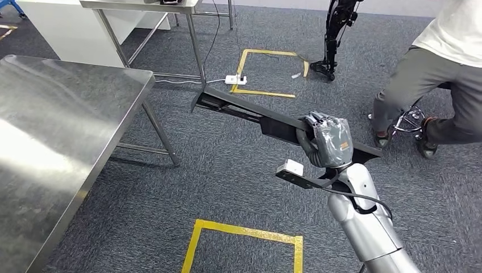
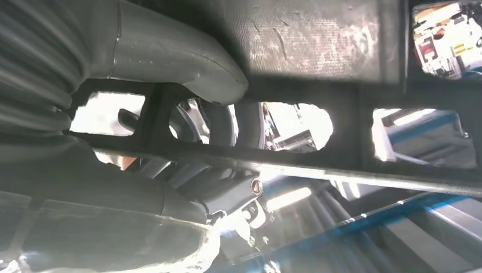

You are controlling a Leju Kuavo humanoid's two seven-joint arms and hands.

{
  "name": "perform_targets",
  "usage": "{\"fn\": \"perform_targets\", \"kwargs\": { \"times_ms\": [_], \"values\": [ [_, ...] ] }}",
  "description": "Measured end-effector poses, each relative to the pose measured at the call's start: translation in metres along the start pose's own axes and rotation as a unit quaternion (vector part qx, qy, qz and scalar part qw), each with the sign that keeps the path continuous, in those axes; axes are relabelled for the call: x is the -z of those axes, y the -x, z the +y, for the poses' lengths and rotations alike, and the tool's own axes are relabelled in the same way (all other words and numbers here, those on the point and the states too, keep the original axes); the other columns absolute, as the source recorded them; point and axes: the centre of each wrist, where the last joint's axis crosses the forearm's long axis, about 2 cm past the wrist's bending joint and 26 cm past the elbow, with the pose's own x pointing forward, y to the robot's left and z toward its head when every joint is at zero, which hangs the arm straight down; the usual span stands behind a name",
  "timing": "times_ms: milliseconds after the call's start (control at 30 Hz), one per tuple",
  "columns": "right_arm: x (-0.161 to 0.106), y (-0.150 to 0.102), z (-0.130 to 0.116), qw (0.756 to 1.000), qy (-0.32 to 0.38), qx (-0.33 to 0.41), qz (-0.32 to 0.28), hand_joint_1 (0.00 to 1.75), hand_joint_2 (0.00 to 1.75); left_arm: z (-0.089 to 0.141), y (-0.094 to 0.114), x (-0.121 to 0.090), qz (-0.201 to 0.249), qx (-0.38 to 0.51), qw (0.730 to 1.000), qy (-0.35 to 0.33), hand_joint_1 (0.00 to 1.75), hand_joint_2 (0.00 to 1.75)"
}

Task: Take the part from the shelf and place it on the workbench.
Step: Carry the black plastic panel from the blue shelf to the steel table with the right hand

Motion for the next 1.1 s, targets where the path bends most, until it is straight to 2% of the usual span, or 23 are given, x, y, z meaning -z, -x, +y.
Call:
{"fn": "perform_targets", "kwargs": {
  "times_ms": [1100],
  "values": [
    [0.0002,0.0004,-0.0010,1.000,0.015,0.012,-0.007,1.68,1.75,0.0000,-0.0005,0.0001,-0.002,0.003,1.000,0.001,0.00,1.75]
  ]
}}
